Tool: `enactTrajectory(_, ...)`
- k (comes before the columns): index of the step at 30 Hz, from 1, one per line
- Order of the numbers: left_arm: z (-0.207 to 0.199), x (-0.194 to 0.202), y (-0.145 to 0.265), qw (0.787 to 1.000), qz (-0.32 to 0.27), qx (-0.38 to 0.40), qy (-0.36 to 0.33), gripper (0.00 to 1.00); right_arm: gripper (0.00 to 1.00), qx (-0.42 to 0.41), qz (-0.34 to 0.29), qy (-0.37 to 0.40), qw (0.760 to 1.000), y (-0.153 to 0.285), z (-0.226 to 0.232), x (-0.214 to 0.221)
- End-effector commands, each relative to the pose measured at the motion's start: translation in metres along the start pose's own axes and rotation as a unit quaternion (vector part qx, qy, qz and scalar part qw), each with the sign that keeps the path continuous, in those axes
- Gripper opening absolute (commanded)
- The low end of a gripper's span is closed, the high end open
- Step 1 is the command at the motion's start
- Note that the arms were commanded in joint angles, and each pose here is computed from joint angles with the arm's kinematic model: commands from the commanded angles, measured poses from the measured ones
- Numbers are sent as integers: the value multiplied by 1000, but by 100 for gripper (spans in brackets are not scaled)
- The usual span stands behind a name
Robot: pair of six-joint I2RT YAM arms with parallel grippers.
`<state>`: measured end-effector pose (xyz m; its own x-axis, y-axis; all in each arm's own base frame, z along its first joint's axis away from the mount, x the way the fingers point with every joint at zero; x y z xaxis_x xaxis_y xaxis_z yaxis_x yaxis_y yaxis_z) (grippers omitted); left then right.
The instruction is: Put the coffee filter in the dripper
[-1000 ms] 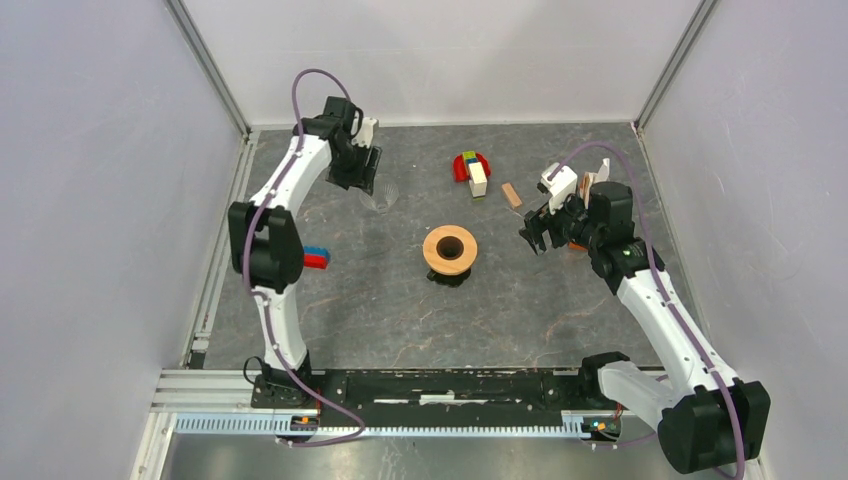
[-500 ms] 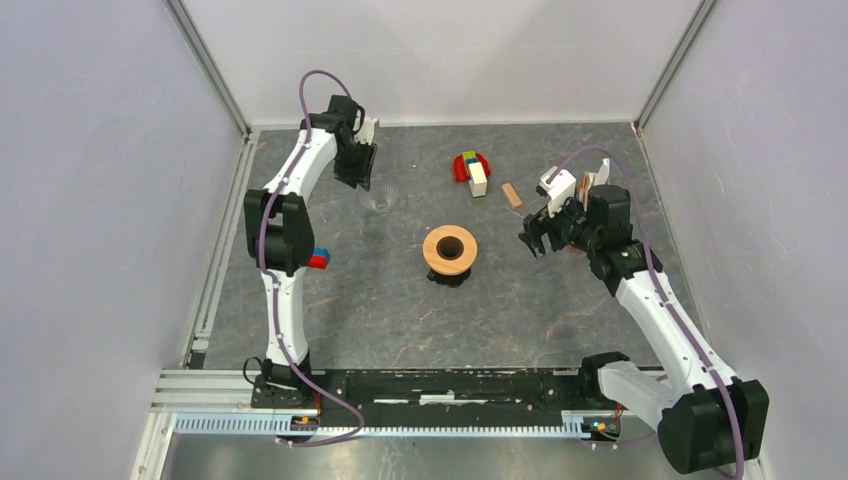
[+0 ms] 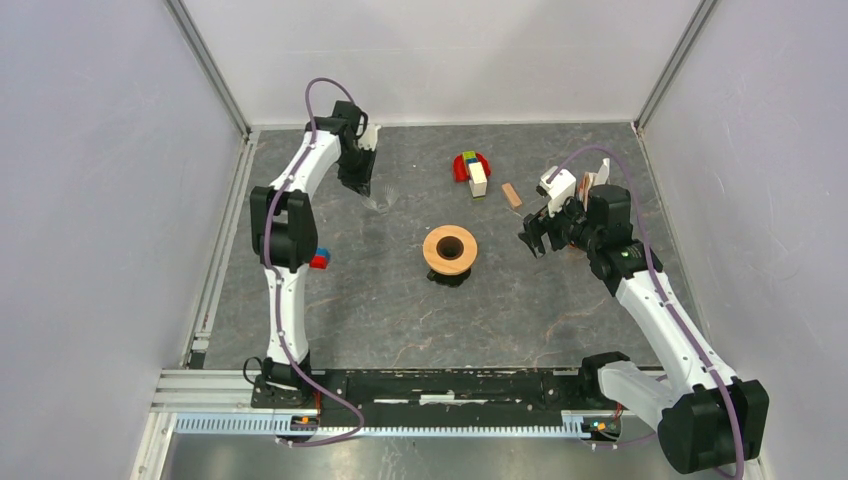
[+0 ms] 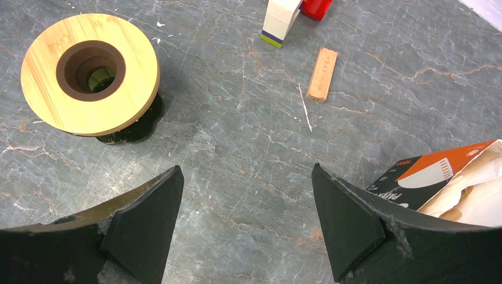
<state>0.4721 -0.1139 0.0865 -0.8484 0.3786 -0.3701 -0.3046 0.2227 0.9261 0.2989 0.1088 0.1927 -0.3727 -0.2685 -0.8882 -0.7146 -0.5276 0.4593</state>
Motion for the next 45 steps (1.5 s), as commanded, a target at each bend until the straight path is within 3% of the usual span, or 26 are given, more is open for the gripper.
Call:
enactTrajectory(1, -5, -9, 5, 1000, -13, 16, 10, 16, 86, 3, -24, 11, 1000, 2, -2, -12)
enactTrajectory(4, -9, -12, 14, 999, -18, 26, 10, 3, 86, 2, -24, 9, 1000, 2, -2, -14)
enactTrajectory(14, -73, 2, 109, 992, -62, 110, -8, 2, 87, -93, -44, 35, 994, -13, 33, -63)
enactTrajectory(19, -130, 17, 155, 981, -93, 164, -34, 2, 84, -150, -59, 43, 986, -31, 72, -96)
enactTrajectory(23, -175, 21, 172, 975, -121, 178, -53, 2, 83, -203, -55, 6, 978, -42, 97, -112)
enactTrajectory(28, -208, 19, 170, 972, -120, 191, -61, 2, 83, -275, -79, -32, 958, -33, 121, -128)
enactTrajectory(35, -232, 25, 148, 974, -90, 194, -73, 2, 78, -208, -54, -54, 975, -40, 103, -114)
enactTrajectory(45, -243, 14, 131, 978, -80, 183, -62, 2, 59, -128, 8, -89, 988, -59, 79, -76)
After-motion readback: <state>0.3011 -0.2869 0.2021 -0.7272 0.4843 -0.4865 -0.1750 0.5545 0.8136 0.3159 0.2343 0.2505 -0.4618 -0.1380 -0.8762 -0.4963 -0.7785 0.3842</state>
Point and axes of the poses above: each gripper's point midway between its finger pads, its own y axis back along the fingers, its own z axis along the line the jaws close on, x = y × z, the point moved 1 cm from there along y, back along the fingers, and after that the axes turned 7 degrees about -y, right-handed, at the moved point
